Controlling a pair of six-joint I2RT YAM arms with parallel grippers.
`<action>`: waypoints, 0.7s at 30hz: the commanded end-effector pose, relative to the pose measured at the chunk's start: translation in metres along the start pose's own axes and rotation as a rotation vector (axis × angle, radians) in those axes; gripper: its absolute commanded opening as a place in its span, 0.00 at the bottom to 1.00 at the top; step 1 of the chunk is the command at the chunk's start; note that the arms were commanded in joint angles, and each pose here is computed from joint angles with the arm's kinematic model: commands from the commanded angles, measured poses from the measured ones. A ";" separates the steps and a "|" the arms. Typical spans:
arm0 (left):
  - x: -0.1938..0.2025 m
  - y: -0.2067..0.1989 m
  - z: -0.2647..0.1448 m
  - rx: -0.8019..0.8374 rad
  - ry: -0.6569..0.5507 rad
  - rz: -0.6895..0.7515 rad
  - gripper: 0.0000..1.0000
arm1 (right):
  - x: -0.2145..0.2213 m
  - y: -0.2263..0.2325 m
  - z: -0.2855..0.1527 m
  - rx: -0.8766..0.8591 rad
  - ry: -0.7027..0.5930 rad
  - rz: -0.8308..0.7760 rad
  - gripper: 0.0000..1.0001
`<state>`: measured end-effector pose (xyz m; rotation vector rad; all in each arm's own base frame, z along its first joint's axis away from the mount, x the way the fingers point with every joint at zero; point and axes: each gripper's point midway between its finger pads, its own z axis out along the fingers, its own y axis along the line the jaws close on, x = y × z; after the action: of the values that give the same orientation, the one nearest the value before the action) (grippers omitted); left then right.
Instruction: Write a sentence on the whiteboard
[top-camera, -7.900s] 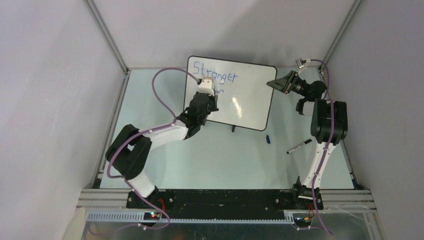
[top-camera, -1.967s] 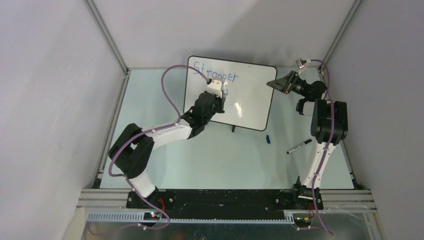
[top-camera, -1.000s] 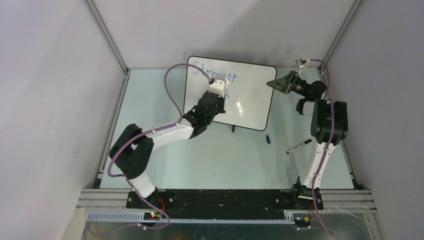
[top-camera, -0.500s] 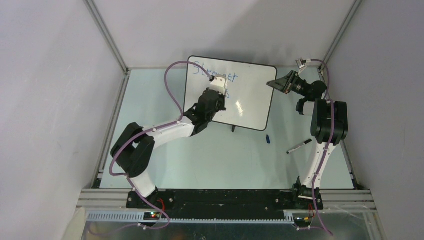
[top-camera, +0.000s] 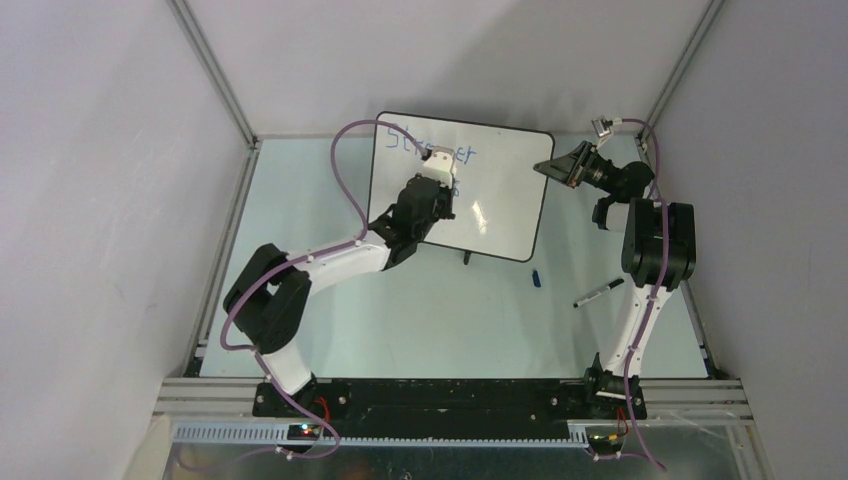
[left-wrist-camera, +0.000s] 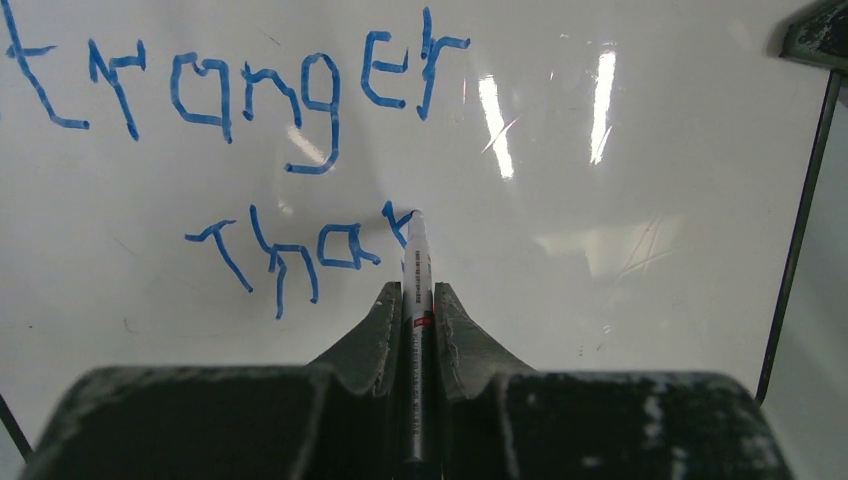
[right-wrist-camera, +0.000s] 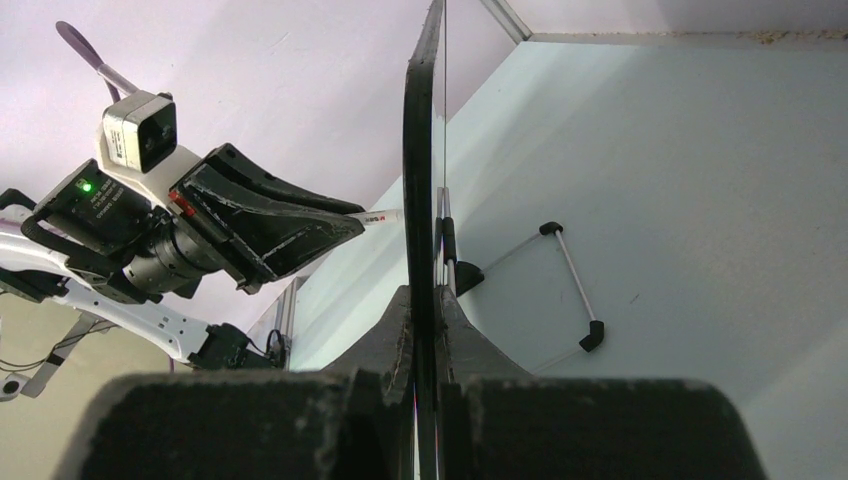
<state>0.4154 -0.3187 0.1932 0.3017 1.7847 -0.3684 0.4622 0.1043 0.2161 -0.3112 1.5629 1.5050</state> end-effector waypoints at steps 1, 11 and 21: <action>-0.015 -0.008 0.006 0.041 -0.036 0.003 0.00 | -0.020 0.036 0.004 -0.042 -0.004 -0.059 0.00; -0.012 -0.012 0.003 0.072 -0.029 0.004 0.00 | -0.020 0.036 0.004 -0.043 -0.003 -0.062 0.00; 0.004 -0.009 -0.006 0.071 0.001 0.005 0.00 | -0.021 0.036 0.003 -0.042 -0.004 -0.059 0.00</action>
<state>0.4112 -0.3275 0.1922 0.3395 1.7782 -0.4214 0.4622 0.1041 0.2160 -0.3109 1.5633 1.5051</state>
